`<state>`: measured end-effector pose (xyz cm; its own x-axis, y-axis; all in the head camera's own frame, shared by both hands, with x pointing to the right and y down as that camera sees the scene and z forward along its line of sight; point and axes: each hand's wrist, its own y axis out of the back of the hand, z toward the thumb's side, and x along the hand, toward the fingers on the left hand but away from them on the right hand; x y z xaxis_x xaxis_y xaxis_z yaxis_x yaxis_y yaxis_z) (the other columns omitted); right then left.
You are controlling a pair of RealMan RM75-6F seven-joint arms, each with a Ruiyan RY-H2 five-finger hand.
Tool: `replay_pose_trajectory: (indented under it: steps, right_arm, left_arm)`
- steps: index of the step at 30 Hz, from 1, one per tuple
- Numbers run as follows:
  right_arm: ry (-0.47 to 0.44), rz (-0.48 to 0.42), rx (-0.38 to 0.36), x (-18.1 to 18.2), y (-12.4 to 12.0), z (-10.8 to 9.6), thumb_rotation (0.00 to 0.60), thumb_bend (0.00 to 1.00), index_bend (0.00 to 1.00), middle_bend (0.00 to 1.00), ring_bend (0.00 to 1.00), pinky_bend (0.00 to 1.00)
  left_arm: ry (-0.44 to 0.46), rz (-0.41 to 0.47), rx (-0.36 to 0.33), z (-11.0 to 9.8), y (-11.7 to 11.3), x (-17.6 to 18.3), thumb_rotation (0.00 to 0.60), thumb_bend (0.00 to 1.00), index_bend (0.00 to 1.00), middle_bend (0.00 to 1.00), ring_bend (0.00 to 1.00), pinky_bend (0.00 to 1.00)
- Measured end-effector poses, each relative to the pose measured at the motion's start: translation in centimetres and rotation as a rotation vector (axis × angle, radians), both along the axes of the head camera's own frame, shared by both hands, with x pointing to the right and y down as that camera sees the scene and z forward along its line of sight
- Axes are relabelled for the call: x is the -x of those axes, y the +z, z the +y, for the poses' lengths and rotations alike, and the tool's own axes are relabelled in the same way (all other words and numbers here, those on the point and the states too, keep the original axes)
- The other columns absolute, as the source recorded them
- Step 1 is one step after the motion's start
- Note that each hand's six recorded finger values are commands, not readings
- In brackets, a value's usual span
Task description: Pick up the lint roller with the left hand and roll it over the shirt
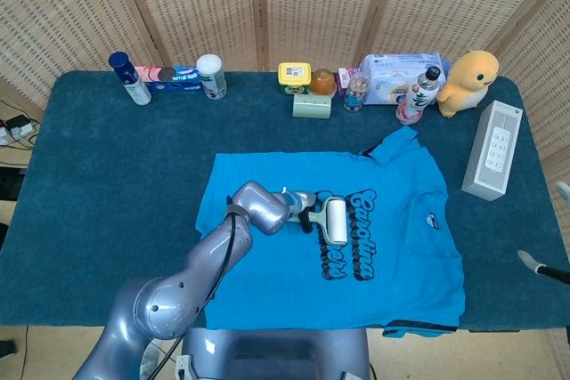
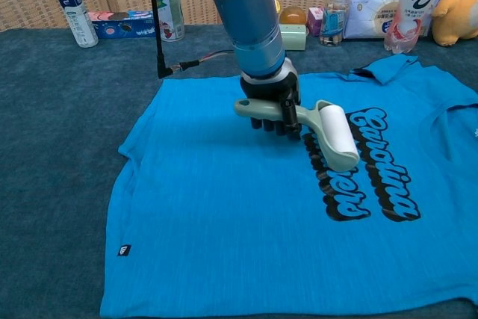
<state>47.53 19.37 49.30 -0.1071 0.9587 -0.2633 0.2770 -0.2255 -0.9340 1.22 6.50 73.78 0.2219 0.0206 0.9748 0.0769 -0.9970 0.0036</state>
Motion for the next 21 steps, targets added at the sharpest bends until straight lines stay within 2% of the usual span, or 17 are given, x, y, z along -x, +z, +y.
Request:
replay_pose_trajectory:
  steps: [7, 21]
  right_arm:
    - [0.0, 0.011, -0.007, 0.1, -0.1, 0.1, 0.6, 0.0, 0.06, 0.0, 0.0, 0.0]
    - [-0.005, 0.018, -0.005, 0.4, 0.0, 0.1, 0.6, 0.0, 0.06, 0.0, 0.0, 0.0]
  left_arm:
    - [0.036, -0.056, 0.016, 0.1, 0.6, 2.1, 0.6, 0.82, 0.97, 1.0, 0.97, 1.0]
    - [0.045, -0.144, 0.02, -1.4, 1.0, 6.9, 0.6, 0.82, 0.97, 1.0, 0.97, 1.0]
